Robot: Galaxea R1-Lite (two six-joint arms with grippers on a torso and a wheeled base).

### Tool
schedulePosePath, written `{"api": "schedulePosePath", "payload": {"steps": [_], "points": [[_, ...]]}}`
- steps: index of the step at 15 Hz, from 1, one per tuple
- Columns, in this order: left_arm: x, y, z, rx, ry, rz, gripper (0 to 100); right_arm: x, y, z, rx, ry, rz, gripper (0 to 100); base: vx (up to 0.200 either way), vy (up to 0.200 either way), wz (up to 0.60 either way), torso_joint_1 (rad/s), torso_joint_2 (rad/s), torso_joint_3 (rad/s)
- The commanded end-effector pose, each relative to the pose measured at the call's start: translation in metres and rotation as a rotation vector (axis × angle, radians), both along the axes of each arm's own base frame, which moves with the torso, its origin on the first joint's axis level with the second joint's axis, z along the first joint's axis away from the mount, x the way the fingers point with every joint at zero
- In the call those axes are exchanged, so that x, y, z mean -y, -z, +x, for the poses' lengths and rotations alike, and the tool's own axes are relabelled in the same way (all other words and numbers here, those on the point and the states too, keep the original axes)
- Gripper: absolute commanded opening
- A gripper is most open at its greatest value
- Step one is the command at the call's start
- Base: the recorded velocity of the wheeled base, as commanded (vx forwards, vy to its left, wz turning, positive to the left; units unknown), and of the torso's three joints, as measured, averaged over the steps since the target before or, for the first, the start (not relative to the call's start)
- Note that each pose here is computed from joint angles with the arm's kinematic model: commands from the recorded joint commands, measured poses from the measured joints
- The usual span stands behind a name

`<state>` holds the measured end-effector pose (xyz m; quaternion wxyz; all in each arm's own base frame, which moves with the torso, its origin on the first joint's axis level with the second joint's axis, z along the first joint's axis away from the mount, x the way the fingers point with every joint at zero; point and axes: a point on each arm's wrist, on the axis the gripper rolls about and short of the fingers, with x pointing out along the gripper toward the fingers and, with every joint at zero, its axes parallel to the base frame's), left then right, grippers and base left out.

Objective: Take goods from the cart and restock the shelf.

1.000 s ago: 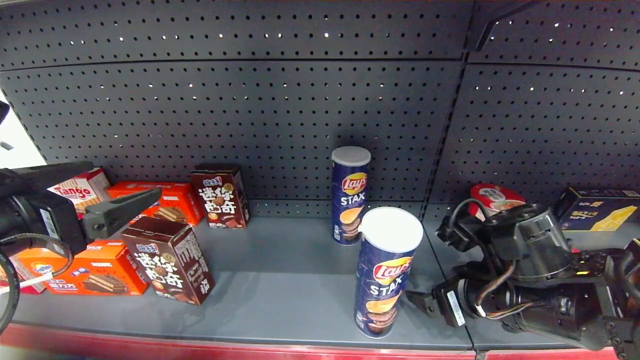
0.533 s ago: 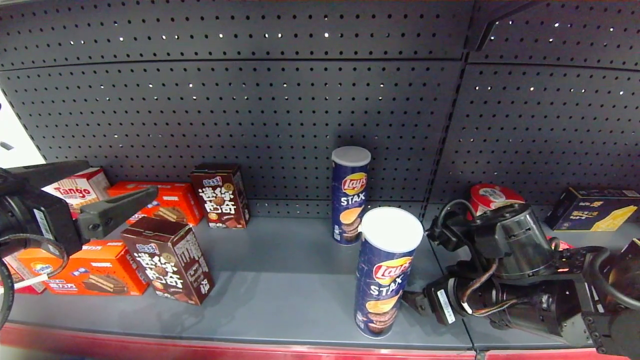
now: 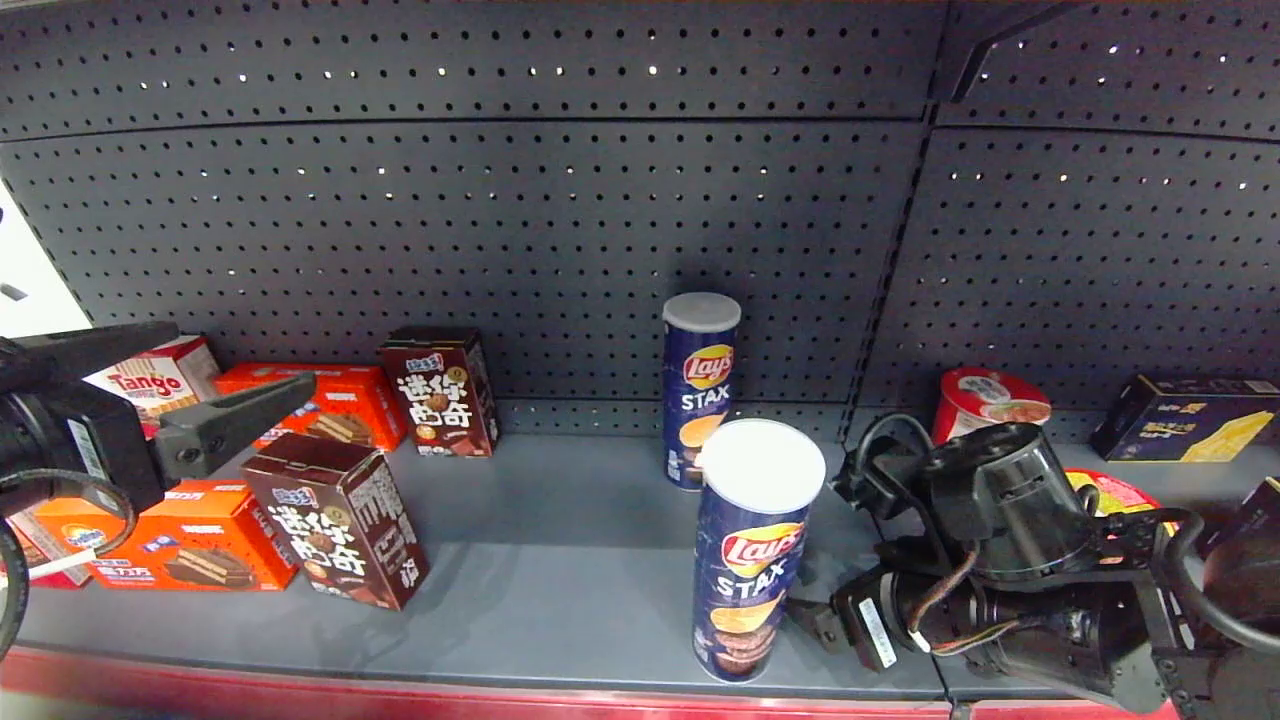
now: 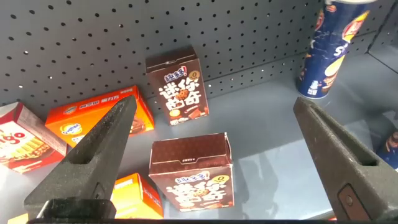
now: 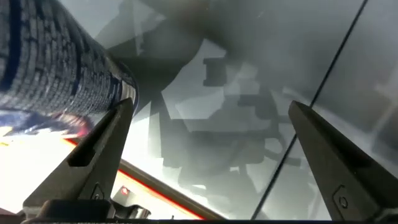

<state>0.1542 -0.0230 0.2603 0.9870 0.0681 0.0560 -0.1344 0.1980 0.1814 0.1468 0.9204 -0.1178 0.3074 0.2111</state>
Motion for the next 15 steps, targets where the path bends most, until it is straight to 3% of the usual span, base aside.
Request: {"api": "schedulePosePath", "payload": {"steps": [1, 15], "points": [[0.000, 0.000, 0.001, -0.003, -0.001, 0.000, 100, -0.002, -0.001, 0.000, 0.003, -0.006, 0.002, 100, 0.000, 0.000, 0.00, 0.000, 0.00, 0.000], [0.000, 0.001, 0.001, -0.005, -0.003, -0.001, 100, -0.016, 0.003, 0.001, 0.001, -0.041, 0.000, 100, 0.000, 0.000, 0.00, 0.000, 0.00, 0.000]]}}
